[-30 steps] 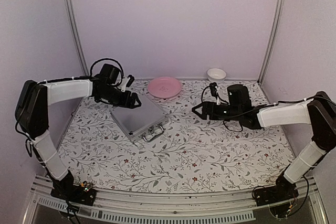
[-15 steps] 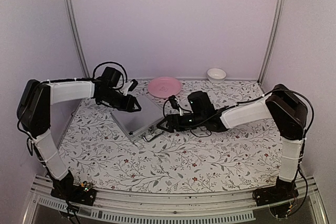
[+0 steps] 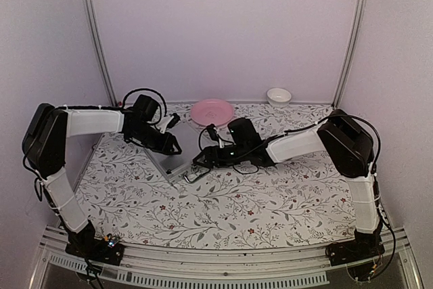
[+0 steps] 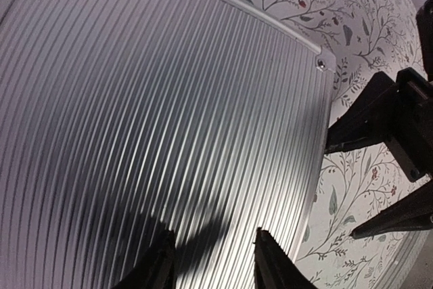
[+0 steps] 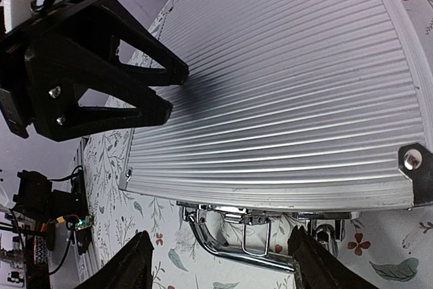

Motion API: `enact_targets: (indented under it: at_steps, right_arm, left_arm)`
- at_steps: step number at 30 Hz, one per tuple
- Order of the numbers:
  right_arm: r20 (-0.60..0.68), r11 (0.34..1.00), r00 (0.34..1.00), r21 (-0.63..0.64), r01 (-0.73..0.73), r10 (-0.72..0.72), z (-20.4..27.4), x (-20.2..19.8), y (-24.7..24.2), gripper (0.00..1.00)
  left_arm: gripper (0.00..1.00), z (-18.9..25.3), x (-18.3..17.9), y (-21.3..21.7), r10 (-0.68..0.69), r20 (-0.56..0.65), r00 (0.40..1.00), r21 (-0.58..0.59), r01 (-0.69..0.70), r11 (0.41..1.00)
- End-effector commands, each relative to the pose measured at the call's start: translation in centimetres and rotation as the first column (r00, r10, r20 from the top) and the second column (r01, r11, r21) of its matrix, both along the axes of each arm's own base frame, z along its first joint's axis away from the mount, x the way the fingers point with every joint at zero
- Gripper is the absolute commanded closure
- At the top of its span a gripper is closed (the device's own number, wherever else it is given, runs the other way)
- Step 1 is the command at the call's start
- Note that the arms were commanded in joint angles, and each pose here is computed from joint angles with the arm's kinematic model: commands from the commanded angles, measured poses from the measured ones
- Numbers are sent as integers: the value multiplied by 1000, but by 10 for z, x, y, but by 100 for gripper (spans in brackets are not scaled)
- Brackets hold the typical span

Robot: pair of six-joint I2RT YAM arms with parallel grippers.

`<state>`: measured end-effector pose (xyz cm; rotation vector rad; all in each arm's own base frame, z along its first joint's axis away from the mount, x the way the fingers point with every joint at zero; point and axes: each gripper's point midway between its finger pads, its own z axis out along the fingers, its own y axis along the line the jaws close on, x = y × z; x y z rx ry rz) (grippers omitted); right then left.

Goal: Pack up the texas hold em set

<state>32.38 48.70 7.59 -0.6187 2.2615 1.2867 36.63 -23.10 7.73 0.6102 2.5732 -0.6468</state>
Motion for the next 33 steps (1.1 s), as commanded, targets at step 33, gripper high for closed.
enact_targets:
  at_steps: [33]
  right_arm:
    - [-49, 992, 997, -107, -68, 63, -22, -19, 30, 32]
  left_arm:
    - [59, -17, -7, 10, -1, -22, 1000, 100, 3, 995]
